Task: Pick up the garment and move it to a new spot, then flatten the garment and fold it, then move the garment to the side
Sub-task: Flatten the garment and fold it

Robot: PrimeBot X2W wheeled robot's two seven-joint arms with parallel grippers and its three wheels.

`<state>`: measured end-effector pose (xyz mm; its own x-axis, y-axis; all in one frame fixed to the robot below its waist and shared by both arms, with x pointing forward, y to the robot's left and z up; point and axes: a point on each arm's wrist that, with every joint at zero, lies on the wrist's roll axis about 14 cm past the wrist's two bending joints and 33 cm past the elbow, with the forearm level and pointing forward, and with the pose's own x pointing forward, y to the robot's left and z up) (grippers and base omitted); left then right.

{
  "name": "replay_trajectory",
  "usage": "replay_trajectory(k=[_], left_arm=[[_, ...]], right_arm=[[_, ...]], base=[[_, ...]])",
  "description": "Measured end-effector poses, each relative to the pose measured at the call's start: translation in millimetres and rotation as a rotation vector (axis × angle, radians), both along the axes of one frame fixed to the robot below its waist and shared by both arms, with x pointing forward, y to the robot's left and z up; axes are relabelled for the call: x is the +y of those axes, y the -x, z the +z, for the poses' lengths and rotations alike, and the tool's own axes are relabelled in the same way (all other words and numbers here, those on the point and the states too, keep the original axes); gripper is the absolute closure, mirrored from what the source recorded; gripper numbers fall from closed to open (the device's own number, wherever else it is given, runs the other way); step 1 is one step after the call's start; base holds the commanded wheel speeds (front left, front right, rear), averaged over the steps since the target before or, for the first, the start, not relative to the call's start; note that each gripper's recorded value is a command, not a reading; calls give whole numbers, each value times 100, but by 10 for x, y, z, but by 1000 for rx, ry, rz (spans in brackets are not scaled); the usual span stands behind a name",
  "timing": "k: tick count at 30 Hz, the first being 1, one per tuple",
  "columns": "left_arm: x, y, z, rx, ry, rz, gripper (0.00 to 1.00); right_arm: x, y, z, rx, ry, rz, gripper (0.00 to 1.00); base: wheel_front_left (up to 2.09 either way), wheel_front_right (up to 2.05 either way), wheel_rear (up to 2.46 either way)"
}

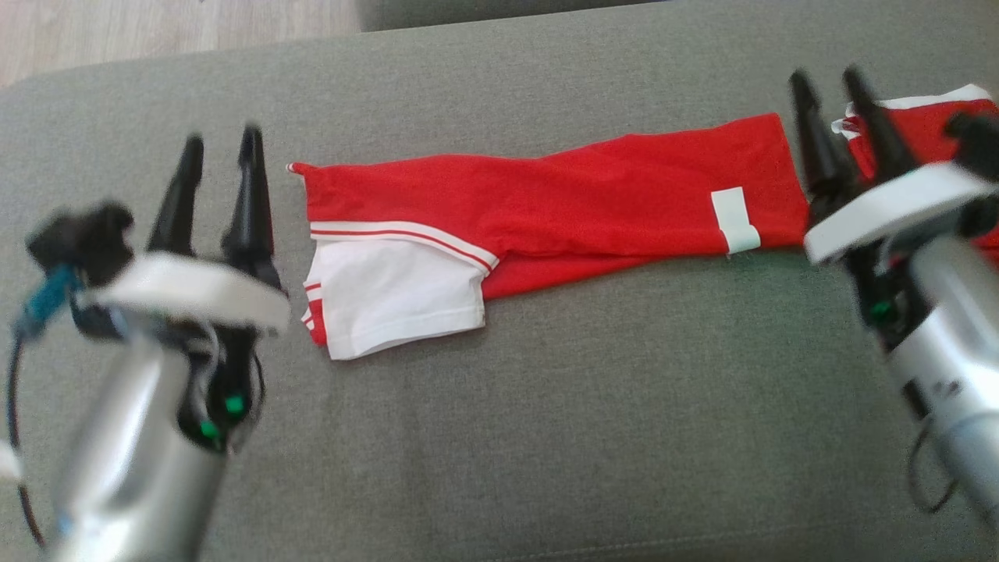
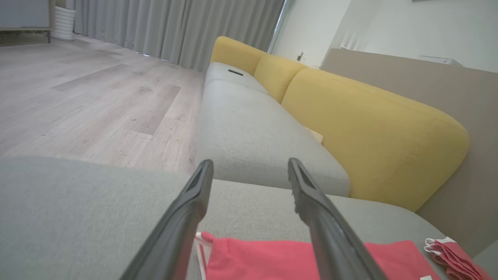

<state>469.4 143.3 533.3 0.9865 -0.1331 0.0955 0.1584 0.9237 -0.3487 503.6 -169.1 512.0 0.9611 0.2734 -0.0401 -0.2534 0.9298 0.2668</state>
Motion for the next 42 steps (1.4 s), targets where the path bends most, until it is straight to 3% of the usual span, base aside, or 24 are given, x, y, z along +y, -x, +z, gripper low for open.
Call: replay_trajectory(k=[10,15,23,41,42], left_arm=[[50,287,-247,1,18,43,0],[86,277,-372,21,-12,39,0],[73,259,-567,68,-21,33,0],[100,209,-697,100,-25,44,0],[100,210,-696,100,-25,44,0]], right_arm=[[163,314,-401,31,-31,-73,0],[0,255,-481,34,2,-140,0],[-259,279,-1055,213,40,-260,0],[-359,184,-1507,397,83,-324,0],[-343,170,-1505,403,81,-320,41]], base=[[0,0,0],[0,0,0],[0,0,0],[0,0,0],[0,0,0]])
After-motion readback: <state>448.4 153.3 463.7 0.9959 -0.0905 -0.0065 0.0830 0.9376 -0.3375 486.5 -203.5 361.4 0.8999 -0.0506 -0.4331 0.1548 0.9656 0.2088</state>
